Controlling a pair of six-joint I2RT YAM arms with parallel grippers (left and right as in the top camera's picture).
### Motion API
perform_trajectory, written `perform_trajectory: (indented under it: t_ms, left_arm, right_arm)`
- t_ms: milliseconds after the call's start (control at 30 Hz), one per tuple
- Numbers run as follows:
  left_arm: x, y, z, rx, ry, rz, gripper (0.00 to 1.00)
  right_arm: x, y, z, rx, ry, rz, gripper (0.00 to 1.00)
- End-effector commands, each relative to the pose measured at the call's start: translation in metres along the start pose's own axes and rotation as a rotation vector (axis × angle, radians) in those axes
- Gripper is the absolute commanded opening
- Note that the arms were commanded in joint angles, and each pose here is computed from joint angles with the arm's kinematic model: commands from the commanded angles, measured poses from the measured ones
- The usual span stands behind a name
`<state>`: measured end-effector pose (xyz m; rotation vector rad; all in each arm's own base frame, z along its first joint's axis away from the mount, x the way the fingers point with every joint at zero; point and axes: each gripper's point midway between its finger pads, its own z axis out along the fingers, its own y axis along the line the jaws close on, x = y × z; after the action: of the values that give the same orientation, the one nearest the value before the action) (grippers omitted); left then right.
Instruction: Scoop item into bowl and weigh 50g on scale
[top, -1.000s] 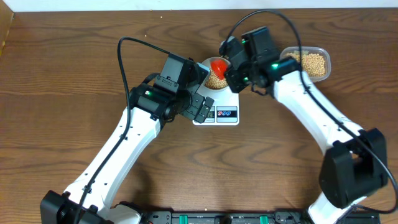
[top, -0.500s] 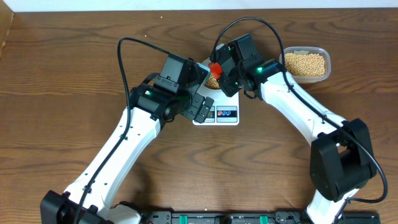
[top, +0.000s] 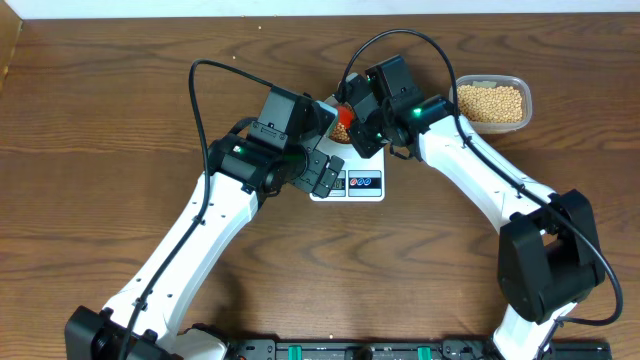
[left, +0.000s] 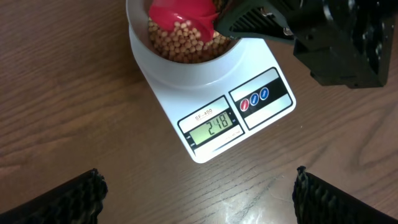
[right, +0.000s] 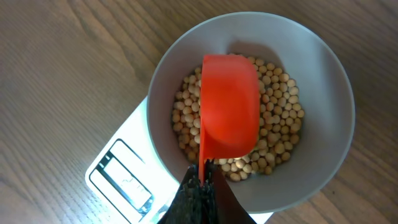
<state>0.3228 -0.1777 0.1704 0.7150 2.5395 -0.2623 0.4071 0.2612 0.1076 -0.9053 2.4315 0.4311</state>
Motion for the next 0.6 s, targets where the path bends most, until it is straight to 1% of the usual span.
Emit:
perform_trajectory:
  t_ms: [0,100,267,567]
  left_arm:
    - [0.001,0.001,0.002,0.000,0.008,0.002,0.98]
    - [0.001,0.001,0.002,0.000,0.008,0.002,0.98]
    - [0.001,0.001,0.002,0.000,0.008,0.002,0.98]
    - [0.001,0.001,0.002,0.000,0.008,0.002,0.98]
  right_arm:
    - [-0.002,0.007,0.002,-0.047,-0.003,0.035,0.01]
    - [-0.003,0.006,0.000,-0.070,-0.009,0.089,0.01]
    - [-0.006,0.010,-0.005,-0.179,-0.030,0.157,0.01]
    - [-0.010,-0.001,-0.020,-0.300,-0.072,0.264,0.01]
